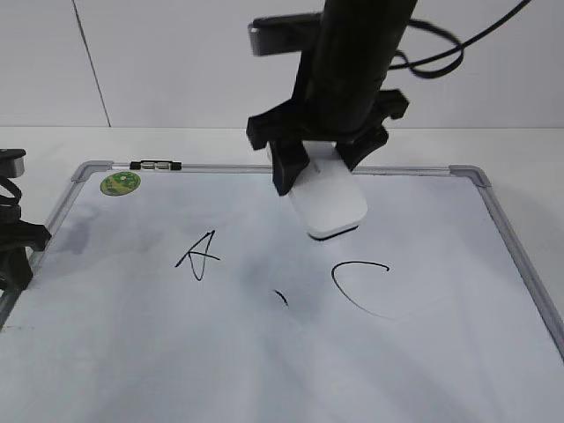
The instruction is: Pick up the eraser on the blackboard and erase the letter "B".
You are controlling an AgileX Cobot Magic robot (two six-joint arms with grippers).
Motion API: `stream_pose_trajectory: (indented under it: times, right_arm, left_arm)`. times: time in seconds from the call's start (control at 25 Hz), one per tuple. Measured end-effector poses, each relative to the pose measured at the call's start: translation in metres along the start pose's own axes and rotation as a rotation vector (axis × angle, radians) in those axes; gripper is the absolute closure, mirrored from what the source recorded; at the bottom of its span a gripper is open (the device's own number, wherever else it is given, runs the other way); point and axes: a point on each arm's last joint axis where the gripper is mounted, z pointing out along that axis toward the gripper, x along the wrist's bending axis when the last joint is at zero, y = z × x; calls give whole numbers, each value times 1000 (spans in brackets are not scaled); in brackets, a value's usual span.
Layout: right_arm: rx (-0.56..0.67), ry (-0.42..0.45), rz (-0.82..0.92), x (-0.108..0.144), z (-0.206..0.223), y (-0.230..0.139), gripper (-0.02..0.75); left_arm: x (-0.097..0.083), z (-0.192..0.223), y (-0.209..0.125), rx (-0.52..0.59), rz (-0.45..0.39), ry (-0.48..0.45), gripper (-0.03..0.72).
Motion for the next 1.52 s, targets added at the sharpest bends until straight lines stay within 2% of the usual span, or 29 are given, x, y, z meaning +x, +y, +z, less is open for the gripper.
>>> stream_pose_trajectory:
  times: [0.28,0.48,0.6,1.0,1.52]
  right_arm:
    - [136,20,-47,5,58,2,203]
    - [214,16,-71,5,82,-9,203]
    - [250,23,-87,10,89,-17,203]
    - [260,26,-122,23,93,-21,204]
    - [291,4,-139,24,110,-23,204]
  left_arm:
    - [0,0,0,0,0,0,541]
    - [0,0,0,0,0,0,541]
    - [0,0,0,0,0,0,541]
    - [0,0,0,0,0,0,541]
    - [0,0,0,0,0,0,541]
